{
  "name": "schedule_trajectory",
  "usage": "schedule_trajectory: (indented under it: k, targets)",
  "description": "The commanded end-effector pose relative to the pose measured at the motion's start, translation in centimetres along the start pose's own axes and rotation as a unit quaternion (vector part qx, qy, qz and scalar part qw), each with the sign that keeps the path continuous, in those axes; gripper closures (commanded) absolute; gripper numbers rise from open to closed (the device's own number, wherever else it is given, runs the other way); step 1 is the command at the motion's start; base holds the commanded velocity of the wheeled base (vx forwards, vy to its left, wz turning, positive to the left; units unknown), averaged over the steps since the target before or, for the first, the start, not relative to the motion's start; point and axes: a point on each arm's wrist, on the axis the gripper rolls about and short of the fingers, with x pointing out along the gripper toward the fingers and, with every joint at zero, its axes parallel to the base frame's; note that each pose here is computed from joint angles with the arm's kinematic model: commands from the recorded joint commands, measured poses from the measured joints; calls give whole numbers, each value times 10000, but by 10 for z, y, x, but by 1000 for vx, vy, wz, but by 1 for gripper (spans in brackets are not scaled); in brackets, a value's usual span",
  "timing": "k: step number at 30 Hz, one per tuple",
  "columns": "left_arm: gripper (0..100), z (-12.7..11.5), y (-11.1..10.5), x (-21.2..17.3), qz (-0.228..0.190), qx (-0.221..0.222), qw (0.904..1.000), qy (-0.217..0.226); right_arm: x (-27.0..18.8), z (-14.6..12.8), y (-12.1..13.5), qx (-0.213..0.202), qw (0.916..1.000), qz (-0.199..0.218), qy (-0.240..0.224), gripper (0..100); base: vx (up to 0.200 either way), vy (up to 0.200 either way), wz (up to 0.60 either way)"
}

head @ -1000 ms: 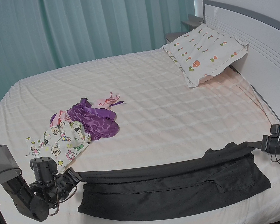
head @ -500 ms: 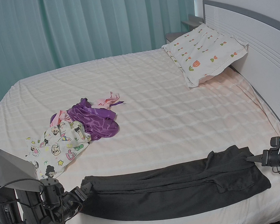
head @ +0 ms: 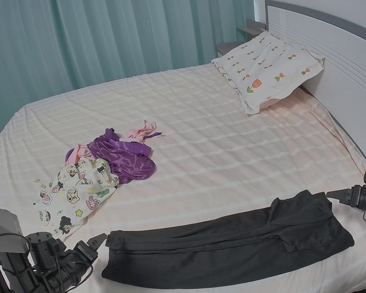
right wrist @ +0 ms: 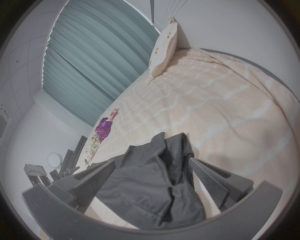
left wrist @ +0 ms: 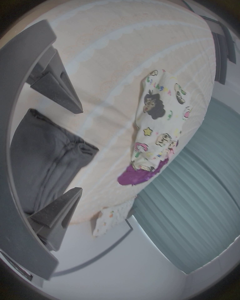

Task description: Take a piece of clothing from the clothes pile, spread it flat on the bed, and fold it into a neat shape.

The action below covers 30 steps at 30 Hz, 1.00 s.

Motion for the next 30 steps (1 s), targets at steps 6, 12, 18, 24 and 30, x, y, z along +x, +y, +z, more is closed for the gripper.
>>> schedule_trajectory:
  k: [6, 12, 18, 24, 30]
  targets:
    - [0, 23, -15, -41, -738, -794, 9931, -456, -42, -19, 33, 254, 9994, 144, -193, 0, 0, 0, 0]
    - [0, 20, -12, -39, -631, -1075, 9917, -308, -44, -29, 31, 812, 9967, -4, -69, 0, -33, 0, 0]
    - [0, 16, -9, -35, -666, -1397, 9880, 3, -33, -32, 35, 1432, 9892, -319, -28, 0, -200, 0, 0]
    - [0, 15, -7, -35, -793, -1795, 9800, 341, -8, -44, 69, 2032, 9778, -502, 34, 0, -167, 0, 0]
    - [0, 12, -5, -32, -828, -2059, 9730, 637, 9, -54, 96, 2506, 9668, -488, 54, 0, 0, 0, 0]
